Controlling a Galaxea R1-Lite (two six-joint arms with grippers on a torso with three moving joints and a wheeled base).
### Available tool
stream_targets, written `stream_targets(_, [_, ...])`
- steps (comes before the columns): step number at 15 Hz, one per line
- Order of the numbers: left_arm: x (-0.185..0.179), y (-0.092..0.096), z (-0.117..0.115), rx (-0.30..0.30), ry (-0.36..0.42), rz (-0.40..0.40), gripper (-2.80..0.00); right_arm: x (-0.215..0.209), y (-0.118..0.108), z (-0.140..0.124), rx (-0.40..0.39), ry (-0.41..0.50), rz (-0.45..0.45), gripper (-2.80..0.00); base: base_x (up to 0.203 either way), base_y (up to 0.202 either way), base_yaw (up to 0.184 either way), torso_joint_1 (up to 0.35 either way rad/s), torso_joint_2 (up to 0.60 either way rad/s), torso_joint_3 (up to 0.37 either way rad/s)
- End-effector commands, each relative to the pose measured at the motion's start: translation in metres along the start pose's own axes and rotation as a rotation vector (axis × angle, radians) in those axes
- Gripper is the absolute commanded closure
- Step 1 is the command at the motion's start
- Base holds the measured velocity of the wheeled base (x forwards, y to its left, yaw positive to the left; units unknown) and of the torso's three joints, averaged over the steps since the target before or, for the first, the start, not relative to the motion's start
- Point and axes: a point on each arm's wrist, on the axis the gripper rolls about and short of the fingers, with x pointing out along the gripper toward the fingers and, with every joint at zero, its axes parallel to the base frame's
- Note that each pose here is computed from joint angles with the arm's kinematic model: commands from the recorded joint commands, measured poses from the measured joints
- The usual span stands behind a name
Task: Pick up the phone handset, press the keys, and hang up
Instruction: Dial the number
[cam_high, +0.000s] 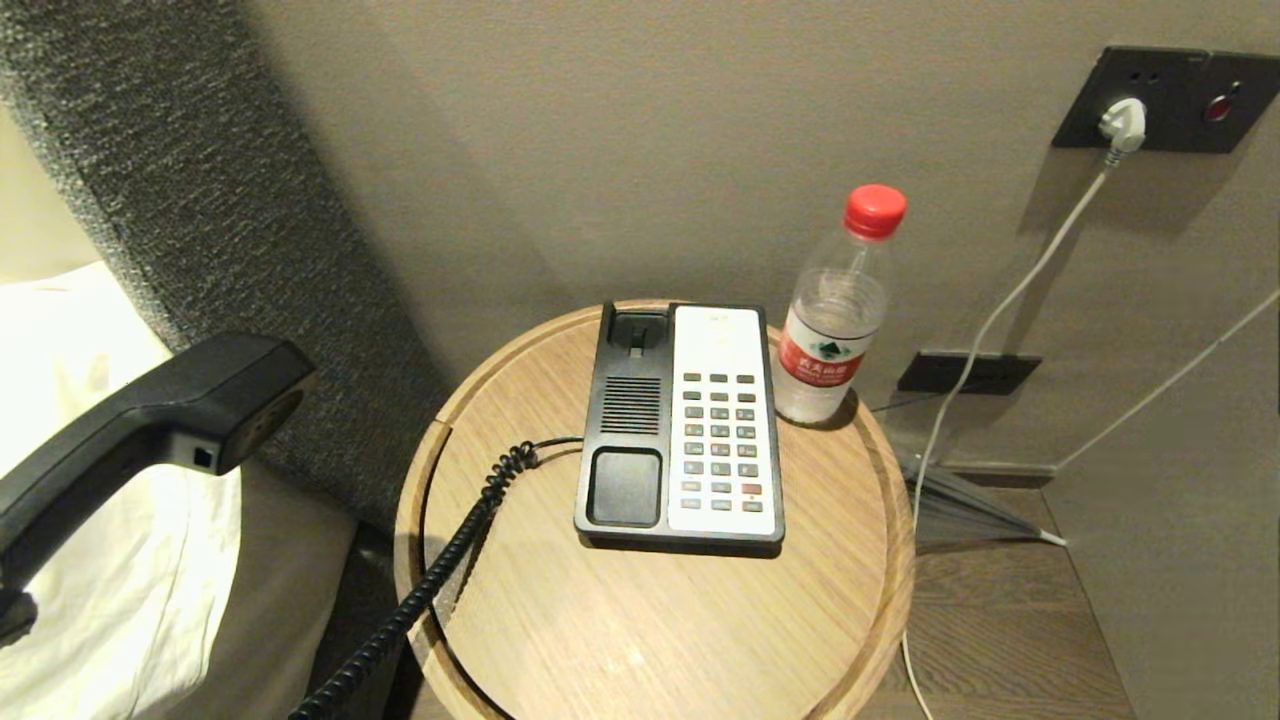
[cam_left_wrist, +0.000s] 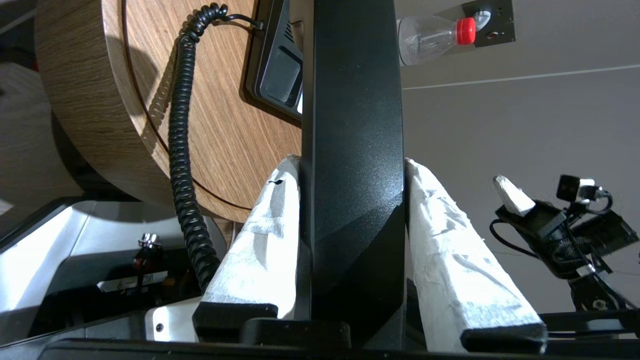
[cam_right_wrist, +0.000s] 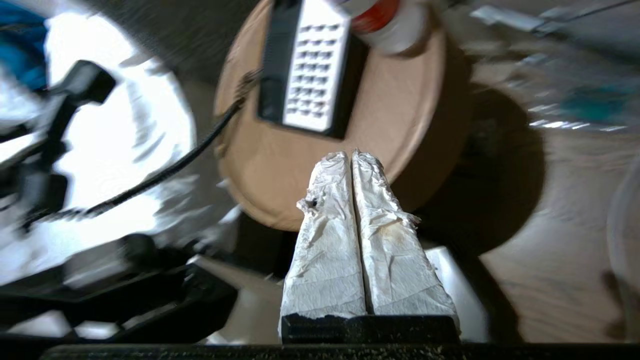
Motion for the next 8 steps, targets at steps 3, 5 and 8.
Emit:
stream_targets(3, [0.002, 0.002, -0.001, -0.009, 0.006, 0.009, 0.0, 0.024, -0.006, 0.007, 0.059, 0.129, 0.115, 0.0, 0.0, 0.0, 0.0, 0.0, 0.0, 0.0])
stream_targets(5, [0.002, 0.003, -0.001, -0.008, 0.005, 0.008, 0.0, 0.036, -0.011, 0.014, 0.078, 0.133, 0.113, 0.0, 0.0, 0.0, 0.0, 0.0, 0.0, 0.0])
stream_targets(8, [0.003, 0.003, -0.001, -0.009, 0.007, 0.011, 0.0, 0.064, -0.019, 0.026, 0.083, 0.133, 0.071, 0.0, 0.0, 0.0, 0.0, 0.0, 0.0, 0.0])
